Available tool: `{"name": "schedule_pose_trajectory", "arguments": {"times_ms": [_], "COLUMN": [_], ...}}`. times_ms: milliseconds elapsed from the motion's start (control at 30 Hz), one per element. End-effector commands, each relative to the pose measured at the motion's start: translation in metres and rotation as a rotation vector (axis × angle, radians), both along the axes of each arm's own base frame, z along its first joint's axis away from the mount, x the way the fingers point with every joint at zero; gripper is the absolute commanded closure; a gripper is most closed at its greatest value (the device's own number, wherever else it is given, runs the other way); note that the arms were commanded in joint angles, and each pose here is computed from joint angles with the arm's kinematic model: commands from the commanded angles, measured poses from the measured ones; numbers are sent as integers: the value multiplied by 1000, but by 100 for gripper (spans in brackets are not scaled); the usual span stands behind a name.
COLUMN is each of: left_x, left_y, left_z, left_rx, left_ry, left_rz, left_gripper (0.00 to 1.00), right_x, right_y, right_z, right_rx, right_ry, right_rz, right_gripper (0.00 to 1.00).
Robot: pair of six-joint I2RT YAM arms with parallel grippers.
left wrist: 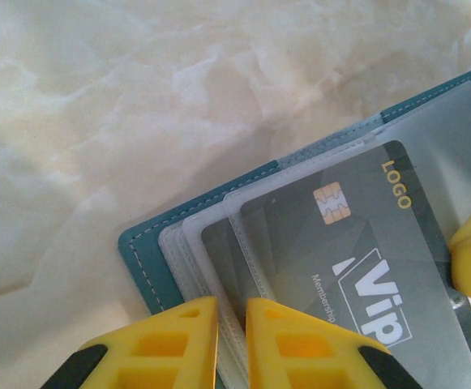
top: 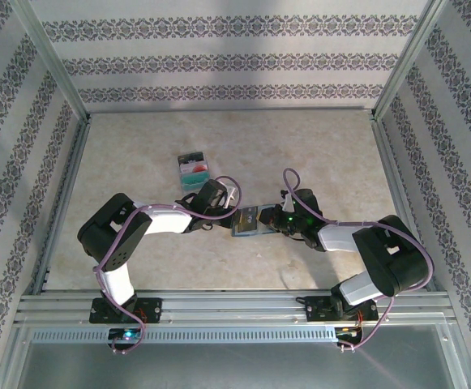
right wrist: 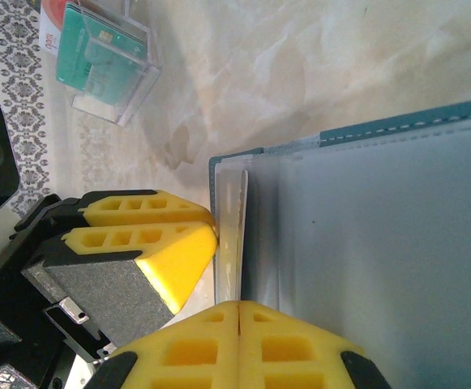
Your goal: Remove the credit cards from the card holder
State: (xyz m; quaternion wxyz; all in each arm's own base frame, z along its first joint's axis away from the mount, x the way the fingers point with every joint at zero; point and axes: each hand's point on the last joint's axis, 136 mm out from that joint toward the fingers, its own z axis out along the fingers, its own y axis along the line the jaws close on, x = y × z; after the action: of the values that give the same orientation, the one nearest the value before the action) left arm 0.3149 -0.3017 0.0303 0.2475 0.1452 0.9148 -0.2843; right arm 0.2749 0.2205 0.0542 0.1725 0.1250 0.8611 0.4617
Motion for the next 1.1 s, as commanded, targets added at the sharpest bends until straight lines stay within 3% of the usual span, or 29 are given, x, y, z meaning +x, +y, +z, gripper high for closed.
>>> {"name": "schedule_pose_trajectory", "arguments": {"times_ms": [0,200,433,1067], "left_x": [-4,0,6,-4], "left_y": [11,5,-13,-30], "left_z": [-13,15,58,5], "left_rx": [43,-1,-63,-27], "left_ry": [45,-1,-87,51], "left_rz": [17,6,-40,-117], "left_gripper": [83,82,74,74], "right_x": [3,3,4,4], "right_y": [0,-5,-4,-20], "right_z": [11,6,1,2], "right_rx": [32,10,1,-19], "right_ry": [-49,-40,-27,-22], "right_rz": [5,-14,-15,-50], "right_gripper": [100,100,100,100]}}
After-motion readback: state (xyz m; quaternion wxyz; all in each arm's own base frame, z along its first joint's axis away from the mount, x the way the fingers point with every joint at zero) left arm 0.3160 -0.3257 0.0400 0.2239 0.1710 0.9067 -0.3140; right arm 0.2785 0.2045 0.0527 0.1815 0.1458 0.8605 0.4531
